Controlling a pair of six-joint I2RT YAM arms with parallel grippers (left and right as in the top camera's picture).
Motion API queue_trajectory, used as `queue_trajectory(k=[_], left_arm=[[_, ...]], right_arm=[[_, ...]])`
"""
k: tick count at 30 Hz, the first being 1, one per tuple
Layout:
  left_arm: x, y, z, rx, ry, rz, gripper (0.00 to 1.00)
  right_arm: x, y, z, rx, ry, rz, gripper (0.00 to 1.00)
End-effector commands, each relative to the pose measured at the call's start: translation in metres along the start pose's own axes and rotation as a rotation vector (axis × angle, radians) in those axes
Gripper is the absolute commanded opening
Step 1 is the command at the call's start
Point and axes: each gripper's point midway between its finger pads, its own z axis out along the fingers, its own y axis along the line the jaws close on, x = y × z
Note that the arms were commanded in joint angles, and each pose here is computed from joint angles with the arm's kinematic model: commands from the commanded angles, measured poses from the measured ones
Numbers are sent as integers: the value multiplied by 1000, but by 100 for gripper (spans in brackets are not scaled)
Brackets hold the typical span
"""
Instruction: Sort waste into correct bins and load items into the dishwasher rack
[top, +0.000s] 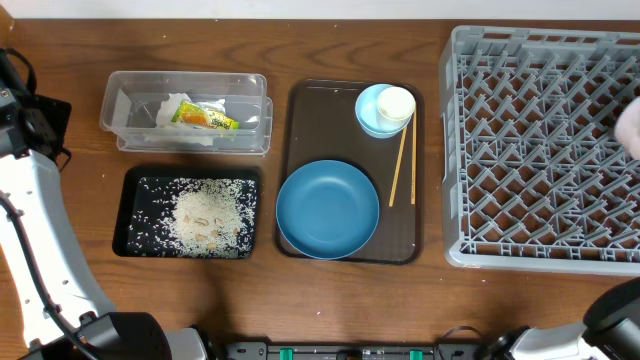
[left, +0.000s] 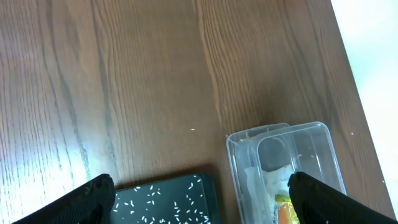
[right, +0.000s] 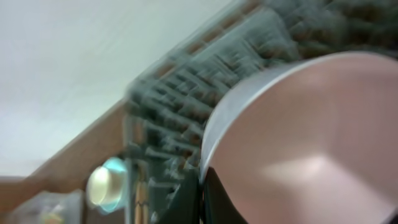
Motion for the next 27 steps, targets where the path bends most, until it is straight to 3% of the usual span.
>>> queue_trajectory(k=[1, 3, 9, 16, 19, 23, 27], left_arm=[[-2, 1, 0, -7, -3, 4, 92], [-2, 1, 0, -7, -3, 4, 92], [-2, 1, 0, -7, -3, 4, 92], [-2, 1, 0, -7, -3, 4, 92], [-2, 1, 0, -7, -3, 4, 92], [-2, 1, 0, -7, -3, 4, 92], [-2, 1, 0, -7, -3, 4, 92]], right_arm=[[19, 20, -10, -388, -16, 19, 1], [26, 6, -10, -435, -28, 61, 1], [40, -53, -7, -347, -39, 271, 1], [40, -74, -29, -316, -67, 435, 1], [46, -81, -34, -284, -60, 514, 7], [61, -96, -39, -95, -38, 597, 14], [60, -93, -57, 87, -60, 565, 22]])
